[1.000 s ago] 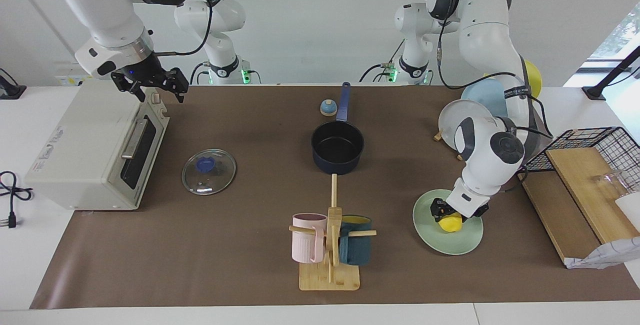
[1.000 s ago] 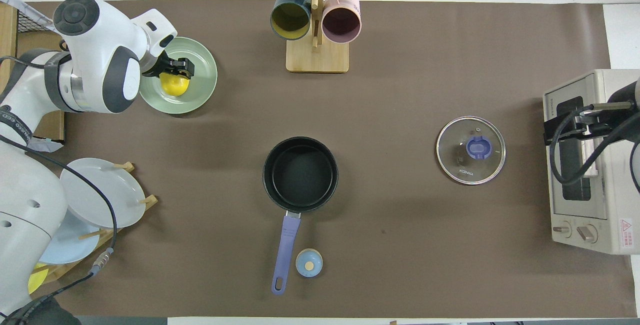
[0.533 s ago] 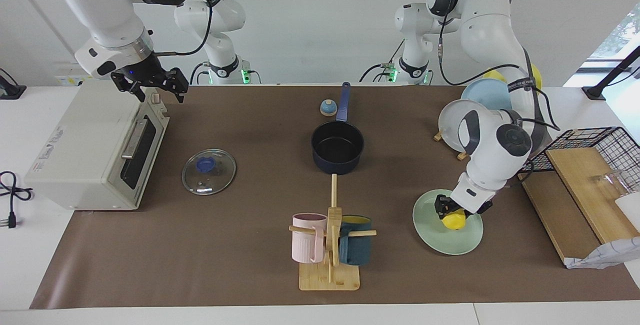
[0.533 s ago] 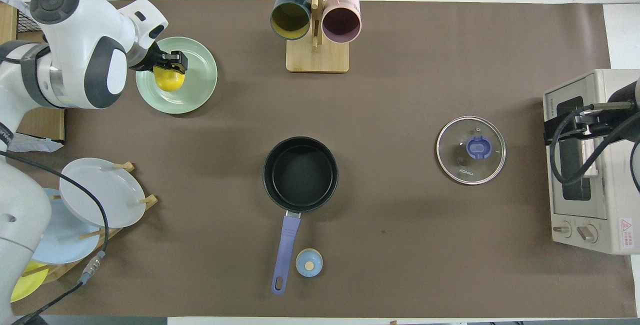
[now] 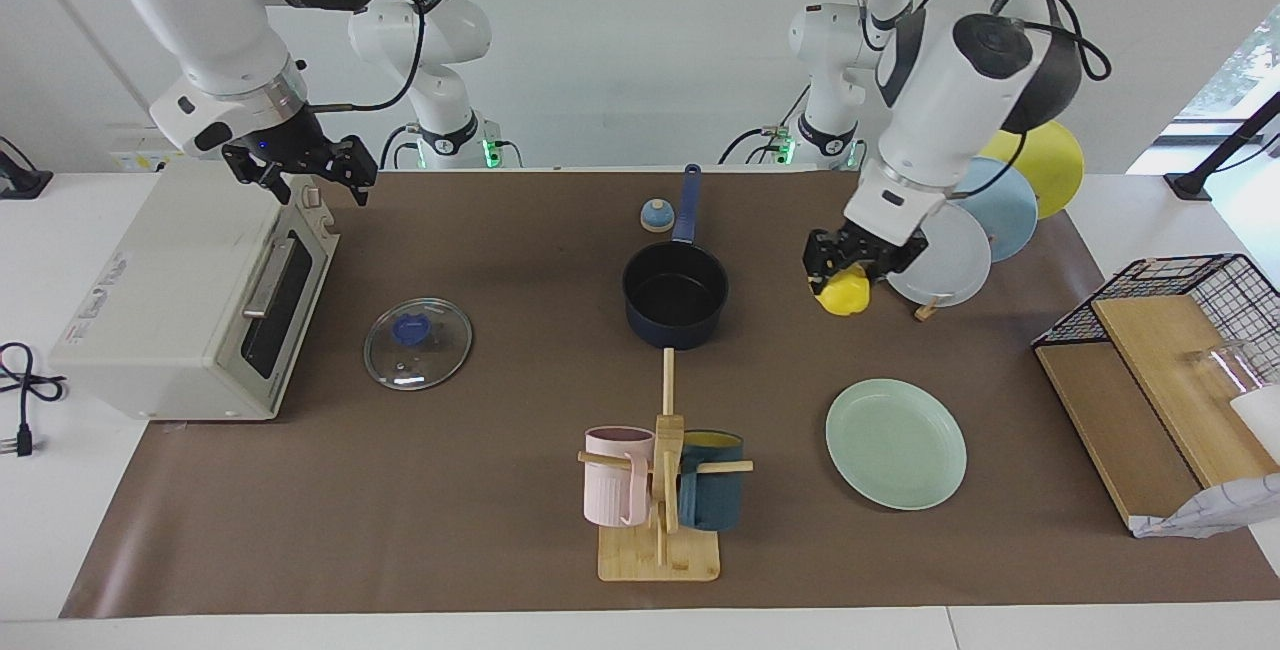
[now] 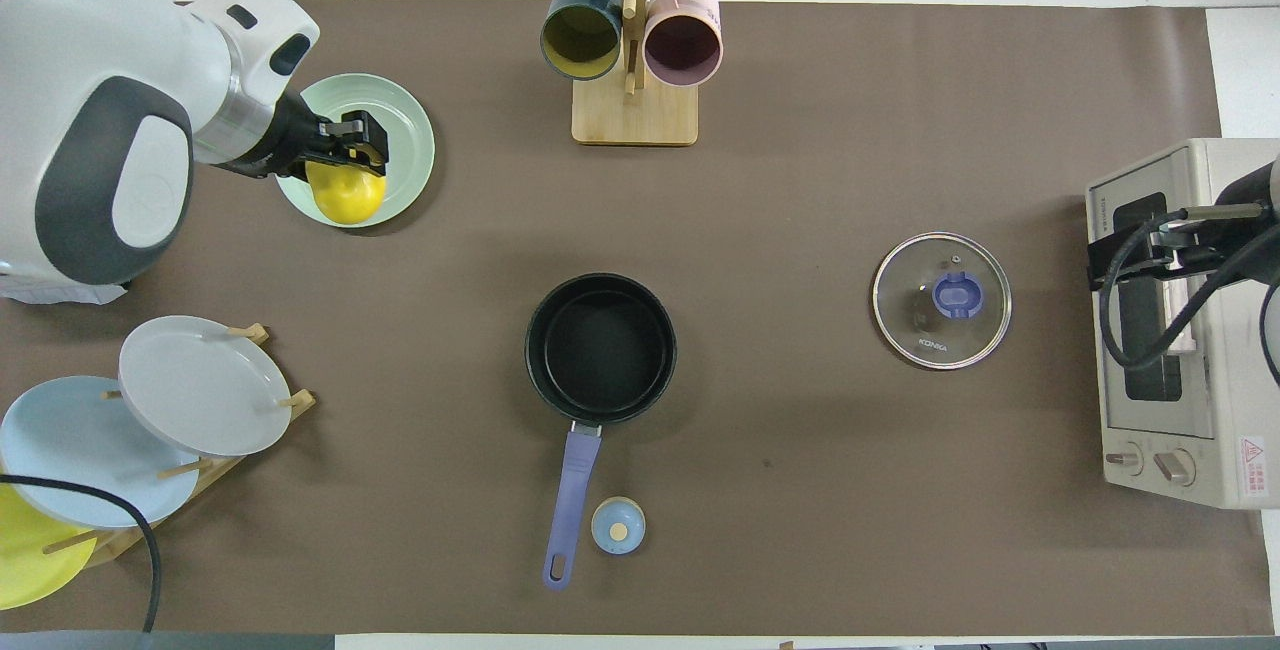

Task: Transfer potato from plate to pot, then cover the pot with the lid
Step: 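Carry the potato over the pot while the right gripper grasps the lid, then lower the potato into the black pot and open the left gripper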

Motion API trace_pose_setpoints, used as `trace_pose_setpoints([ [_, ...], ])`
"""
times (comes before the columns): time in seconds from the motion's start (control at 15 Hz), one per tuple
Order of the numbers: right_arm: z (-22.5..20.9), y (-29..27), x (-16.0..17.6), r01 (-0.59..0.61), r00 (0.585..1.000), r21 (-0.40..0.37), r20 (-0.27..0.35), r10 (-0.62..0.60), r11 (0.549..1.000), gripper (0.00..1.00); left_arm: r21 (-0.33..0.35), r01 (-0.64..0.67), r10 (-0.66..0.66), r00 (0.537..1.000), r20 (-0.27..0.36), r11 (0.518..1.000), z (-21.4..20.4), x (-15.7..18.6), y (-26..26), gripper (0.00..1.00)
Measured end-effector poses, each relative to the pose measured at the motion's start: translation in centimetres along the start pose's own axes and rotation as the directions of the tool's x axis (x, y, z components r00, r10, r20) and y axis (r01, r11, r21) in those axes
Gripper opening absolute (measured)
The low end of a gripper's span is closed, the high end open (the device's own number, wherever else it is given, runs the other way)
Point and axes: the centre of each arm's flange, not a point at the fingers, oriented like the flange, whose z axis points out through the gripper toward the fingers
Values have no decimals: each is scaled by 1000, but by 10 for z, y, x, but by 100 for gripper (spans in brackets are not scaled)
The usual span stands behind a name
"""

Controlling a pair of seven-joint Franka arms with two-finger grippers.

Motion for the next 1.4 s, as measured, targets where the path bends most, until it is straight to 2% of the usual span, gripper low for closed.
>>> trace_pose_setpoints([
  [0.13, 0, -3, 1, 8, 1000, 0, -10, -8, 1000, 100, -1, -10, 10, 1000, 2, 1000, 23, -38, 41, 66],
  [0.27, 1, -9, 7, 23, 998, 0, -59, -23, 1000, 100, -15, -24, 24, 1000, -19, 1000, 61, -71, 74, 66],
  [0.47, 23, -13, 17, 54, 994, -2, -97, -54, 999, 100, -9, -44, 44, 999, -8, 999, 112, -100, 96, 66],
  [0.6, 52, -16, 27, 80, 990, 0, -113, -79, 997, 100, -4, -48, 48, 999, 3, 999, 132, -107, 103, 66],
  [0.8, 116, -26, 47, 128, 986, 43, -109, -123, 991, 100, -9, -55, 55, 998, -3, 998, 151, -114, 111, 66],
  [1.13, 227, -31, 53, 185, 969, 33, -170, -177, 982, 100, -12, -64, 64, 998, -5, 998, 175, -118, 116, 66],
  [1.4, 259, -32, 45, 186, 973, 35, -144, -180, 982, 100, -10, -66, 66, 998, -1, 998, 198, -117, 118, 66],
])
